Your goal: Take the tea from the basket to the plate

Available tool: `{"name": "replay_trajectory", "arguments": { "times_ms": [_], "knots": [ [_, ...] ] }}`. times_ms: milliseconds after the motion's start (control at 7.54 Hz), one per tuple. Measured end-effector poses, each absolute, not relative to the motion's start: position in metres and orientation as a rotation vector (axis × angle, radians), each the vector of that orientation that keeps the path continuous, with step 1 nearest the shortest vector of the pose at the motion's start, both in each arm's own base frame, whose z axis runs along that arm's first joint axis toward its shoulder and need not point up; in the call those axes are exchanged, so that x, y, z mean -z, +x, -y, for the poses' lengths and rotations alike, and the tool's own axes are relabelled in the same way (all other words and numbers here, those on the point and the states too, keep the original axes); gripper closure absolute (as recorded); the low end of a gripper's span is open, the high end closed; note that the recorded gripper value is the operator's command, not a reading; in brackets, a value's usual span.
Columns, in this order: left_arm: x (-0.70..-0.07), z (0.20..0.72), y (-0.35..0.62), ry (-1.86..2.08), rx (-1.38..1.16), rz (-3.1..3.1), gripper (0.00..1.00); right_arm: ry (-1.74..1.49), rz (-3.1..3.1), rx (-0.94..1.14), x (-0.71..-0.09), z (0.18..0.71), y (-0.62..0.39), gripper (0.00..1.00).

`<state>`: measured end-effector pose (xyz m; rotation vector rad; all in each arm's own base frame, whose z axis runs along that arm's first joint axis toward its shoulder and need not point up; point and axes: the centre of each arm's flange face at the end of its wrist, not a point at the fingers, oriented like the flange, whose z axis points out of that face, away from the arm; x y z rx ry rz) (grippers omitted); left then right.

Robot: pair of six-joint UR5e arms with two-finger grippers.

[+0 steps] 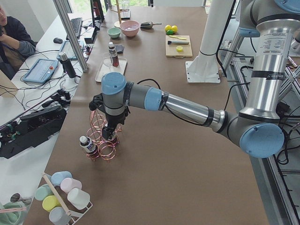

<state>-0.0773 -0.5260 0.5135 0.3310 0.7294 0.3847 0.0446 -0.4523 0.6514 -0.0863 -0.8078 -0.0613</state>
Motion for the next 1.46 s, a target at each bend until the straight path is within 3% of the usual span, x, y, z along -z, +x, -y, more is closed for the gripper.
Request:
{"name": "replay_trajectory", "arguments": {
  "times_ms": [398,1459],
  "knots": [
    [-0.558,0.496,-0.051,0.026,0.097,-0.784,0.02,-0.088,0.808,0.06,-0.652,0.451,0.045,0.0],
    [-0.653,0.408,-0.053,-0.027,0.057,-0.777,0.02,-0.09,0.806,0.06,-0.653,0.451,0.045,0.0]
  ]
}}
